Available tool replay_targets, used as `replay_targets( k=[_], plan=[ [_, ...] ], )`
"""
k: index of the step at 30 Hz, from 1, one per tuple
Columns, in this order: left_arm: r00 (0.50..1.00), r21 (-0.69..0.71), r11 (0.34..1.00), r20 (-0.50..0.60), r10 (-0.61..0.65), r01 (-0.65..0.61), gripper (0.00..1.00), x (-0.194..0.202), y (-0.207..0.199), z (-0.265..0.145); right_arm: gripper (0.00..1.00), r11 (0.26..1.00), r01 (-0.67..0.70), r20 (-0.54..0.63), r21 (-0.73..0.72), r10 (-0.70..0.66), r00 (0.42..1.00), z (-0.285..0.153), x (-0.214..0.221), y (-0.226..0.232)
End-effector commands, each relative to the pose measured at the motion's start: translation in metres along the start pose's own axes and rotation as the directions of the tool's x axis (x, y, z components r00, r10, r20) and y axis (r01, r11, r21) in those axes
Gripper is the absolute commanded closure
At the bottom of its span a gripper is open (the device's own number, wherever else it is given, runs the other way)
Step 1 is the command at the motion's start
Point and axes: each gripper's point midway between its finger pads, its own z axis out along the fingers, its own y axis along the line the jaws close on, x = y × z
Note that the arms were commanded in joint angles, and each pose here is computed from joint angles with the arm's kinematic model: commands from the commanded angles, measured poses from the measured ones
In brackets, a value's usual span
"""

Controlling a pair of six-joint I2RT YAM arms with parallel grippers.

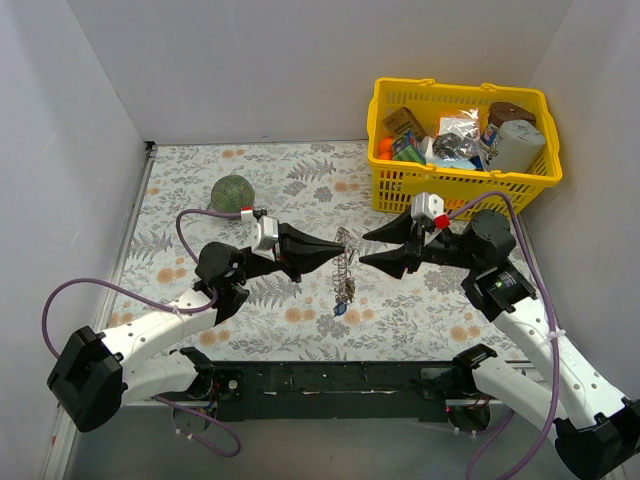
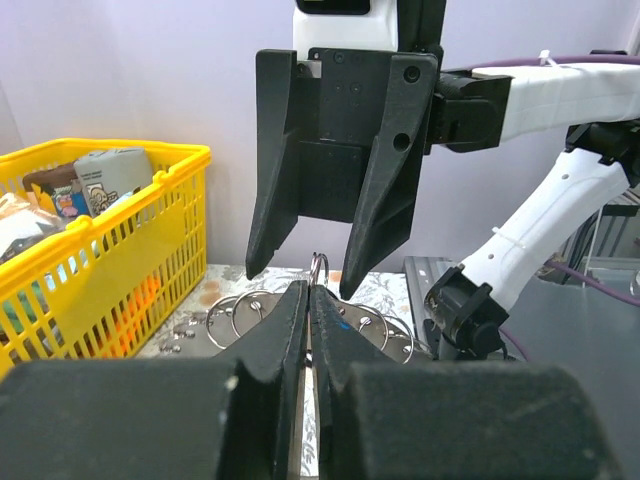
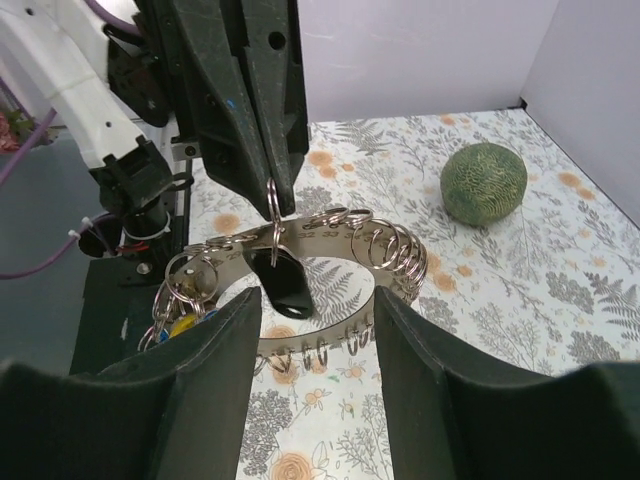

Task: Put the keys on the keyring

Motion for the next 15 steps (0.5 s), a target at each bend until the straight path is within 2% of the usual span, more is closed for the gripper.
replay_targets(
  k=[1, 5, 10, 12, 15],
  plan=[
    [0.996, 0.043, 0.998, 0.082, 0.042, -0.045, 1.0, -0.024, -0.008, 0.003, 0.44, 0.994, 0.068, 0.094, -0.087, -0.059, 0.994, -0.001, -0.027, 0.017],
    [0.996, 0.041, 0.998, 0.077, 0.04, -0.043, 1.0, -0.022, -0.006, 0.005, 0.48, 0.987, 0.041, 0.112, -0.153, -0.024, 0.993, 0.0, -0.03, 0.028],
    [0.997, 0.038, 0.998, 0.067, 0.043, -0.045, 1.0, -0.02, -0.003, 0.006, 0.52, 0.986, 0.035, 0.114, -0.166, -0.016, 0.993, 0.0, -0.029, 0.029],
    [0.997, 0.039, 0.998, 0.065, 0.04, -0.043, 1.0, -0.019, -0.003, 0.006, 0.59, 0.986, 0.028, 0.109, -0.163, -0.01, 0.994, 0.001, -0.028, 0.027],
    [0.997, 0.043, 0.998, 0.061, 0.038, -0.04, 1.0, -0.019, -0.003, 0.007, 0.64, 0.989, 0.012, 0.096, -0.149, 0.002, 0.995, 0.003, -0.023, 0.023]
  ],
)
